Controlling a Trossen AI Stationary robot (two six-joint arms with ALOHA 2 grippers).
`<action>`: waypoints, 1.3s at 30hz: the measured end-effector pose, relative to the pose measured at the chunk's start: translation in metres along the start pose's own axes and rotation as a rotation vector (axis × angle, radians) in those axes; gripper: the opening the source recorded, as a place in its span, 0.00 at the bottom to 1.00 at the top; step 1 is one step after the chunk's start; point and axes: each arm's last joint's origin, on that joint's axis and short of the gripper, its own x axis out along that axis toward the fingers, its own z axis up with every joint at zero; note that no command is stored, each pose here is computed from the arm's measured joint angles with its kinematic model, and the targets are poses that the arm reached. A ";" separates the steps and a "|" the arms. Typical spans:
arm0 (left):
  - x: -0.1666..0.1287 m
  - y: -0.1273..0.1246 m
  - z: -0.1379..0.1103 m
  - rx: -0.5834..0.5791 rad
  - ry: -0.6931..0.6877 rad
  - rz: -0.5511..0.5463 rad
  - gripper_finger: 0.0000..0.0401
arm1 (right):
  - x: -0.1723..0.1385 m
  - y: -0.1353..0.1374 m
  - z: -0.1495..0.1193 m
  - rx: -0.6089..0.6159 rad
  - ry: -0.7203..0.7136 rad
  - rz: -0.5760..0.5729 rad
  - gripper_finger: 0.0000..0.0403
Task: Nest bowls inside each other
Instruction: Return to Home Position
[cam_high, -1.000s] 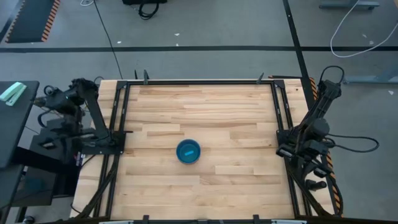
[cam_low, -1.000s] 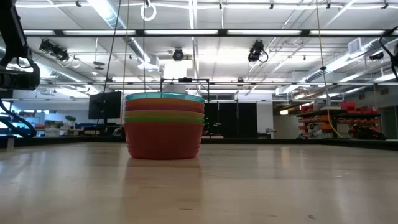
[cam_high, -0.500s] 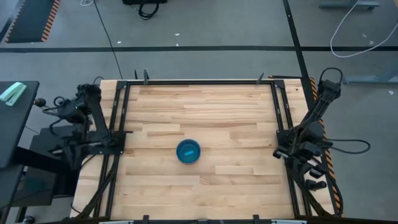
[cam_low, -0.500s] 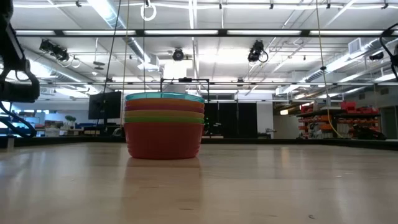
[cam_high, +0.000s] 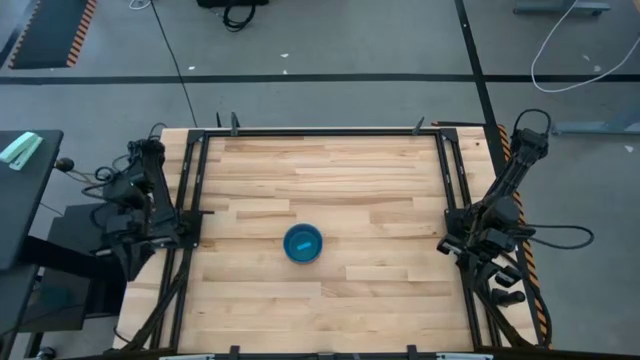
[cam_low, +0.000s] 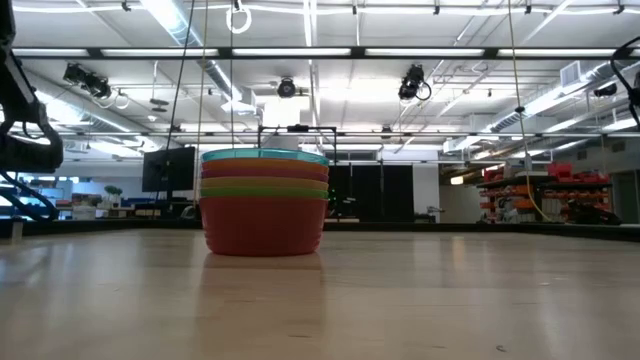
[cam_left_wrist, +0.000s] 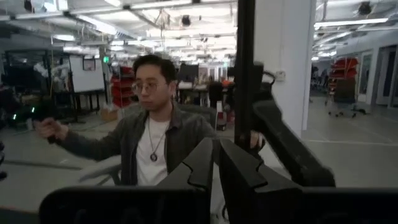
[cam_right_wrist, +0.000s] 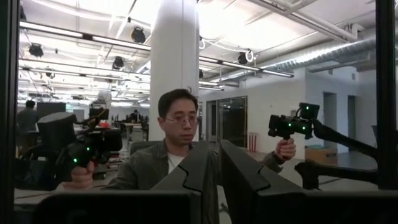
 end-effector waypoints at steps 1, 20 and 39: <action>0.000 0.000 -0.002 -0.003 0.014 0.003 0.09 | 0.000 0.000 -0.001 -0.005 0.004 0.000 0.12; 0.014 0.003 -0.044 -0.005 0.042 0.001 0.06 | 0.012 -0.003 -0.018 -0.011 0.081 -0.061 0.12; 0.016 0.004 -0.052 -0.003 0.033 0.001 0.06 | 0.025 -0.004 -0.031 -0.036 0.025 -0.051 0.12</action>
